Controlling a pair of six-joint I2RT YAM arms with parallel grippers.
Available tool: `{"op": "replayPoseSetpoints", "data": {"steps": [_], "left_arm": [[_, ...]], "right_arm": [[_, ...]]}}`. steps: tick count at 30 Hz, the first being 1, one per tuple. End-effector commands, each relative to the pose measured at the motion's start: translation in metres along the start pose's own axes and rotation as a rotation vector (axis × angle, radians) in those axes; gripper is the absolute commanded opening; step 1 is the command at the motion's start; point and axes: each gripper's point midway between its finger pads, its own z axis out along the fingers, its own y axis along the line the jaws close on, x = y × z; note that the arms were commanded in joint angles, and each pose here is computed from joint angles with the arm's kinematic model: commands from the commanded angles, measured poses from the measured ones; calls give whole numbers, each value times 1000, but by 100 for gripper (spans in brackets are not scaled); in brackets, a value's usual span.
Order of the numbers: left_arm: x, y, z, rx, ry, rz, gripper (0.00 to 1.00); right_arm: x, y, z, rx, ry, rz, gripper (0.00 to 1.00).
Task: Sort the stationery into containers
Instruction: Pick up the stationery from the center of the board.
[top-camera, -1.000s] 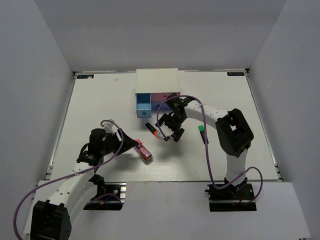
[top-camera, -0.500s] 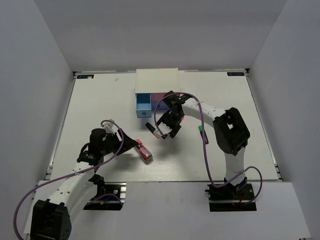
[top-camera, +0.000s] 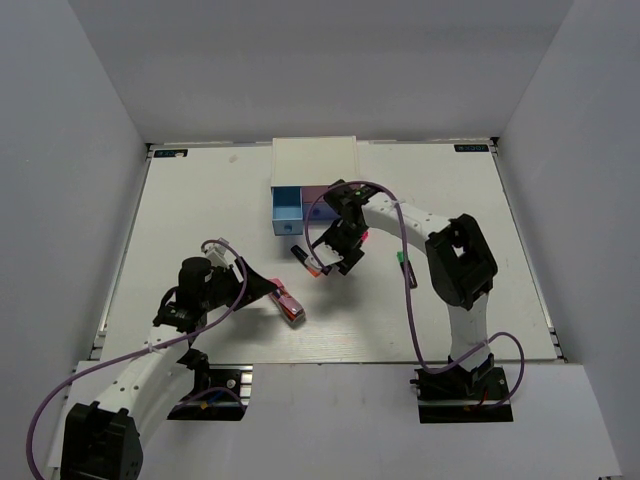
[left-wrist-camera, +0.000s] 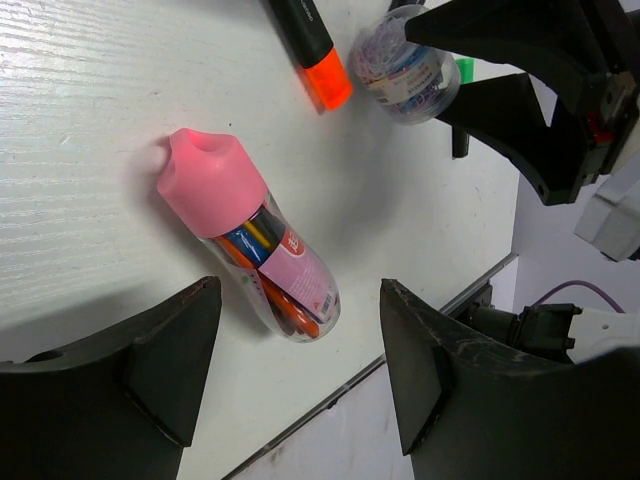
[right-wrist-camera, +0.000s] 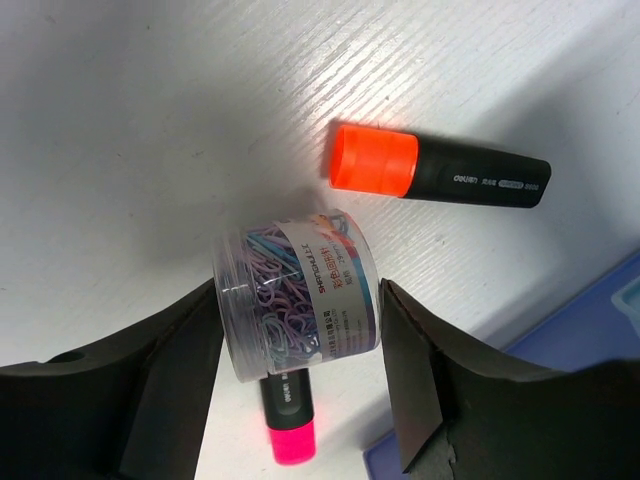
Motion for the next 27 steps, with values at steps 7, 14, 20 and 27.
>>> {"op": "replayPoseSetpoints", "data": {"steps": [7,14,20,27], "left_arm": [[-2,-5,-1,23,-7,0,75],[-5,-8,-1,35,-20,9,75],[-5,-9,1,50,-21,-4,75],[-8,-10,1,50,-34,0,75]], "right_arm": [[-53,-15,-70,192,-53,12,15],[-71,-42,-120,364,-17,-70,12],[-82,-84,-148,526,0,-210,11],[-87,-135,-172,665,21,-317,11]]}}
